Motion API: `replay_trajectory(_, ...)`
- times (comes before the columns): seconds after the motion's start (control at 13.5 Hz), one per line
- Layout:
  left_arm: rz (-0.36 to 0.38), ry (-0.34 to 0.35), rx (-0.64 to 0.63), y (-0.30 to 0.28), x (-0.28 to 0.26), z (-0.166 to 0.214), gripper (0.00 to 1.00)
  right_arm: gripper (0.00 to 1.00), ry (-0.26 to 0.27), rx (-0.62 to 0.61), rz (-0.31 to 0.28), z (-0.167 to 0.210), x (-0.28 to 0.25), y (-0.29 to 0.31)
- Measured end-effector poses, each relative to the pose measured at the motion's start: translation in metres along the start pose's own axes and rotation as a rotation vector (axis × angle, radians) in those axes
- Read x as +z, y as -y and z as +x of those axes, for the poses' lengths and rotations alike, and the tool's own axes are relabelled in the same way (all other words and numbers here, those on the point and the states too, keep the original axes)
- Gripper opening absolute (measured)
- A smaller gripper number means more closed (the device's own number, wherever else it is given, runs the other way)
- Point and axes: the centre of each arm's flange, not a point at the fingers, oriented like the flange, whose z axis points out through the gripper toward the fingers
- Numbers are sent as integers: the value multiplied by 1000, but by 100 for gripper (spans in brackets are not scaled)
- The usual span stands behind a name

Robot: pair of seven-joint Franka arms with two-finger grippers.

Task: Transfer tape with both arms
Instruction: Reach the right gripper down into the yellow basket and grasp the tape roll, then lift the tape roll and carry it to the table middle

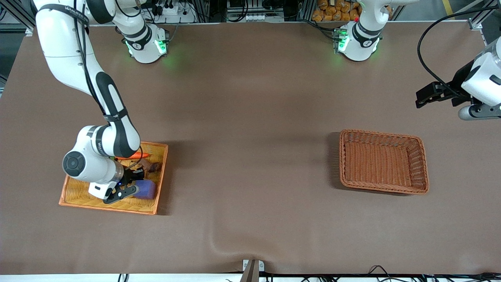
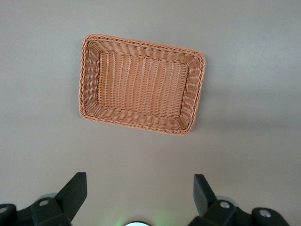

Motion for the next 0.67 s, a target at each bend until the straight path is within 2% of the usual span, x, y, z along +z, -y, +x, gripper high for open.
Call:
replay_trajectory(0.15,-1,0,0,0,0,0,100,23,28,-7,35,2,-51,4)
replay_trajectory(0.37,-15,-1,2,-2,0,0,100,22,31,-14,68,-1,-127,12)
replay_trajectory(0.52,-16,2,5,-4,2,1,100,22,22,24,77,4,-153,22)
replay_trajectory(0.67,-16,9,13,-8,7,4,100,22,8,96,81,20,-163,61)
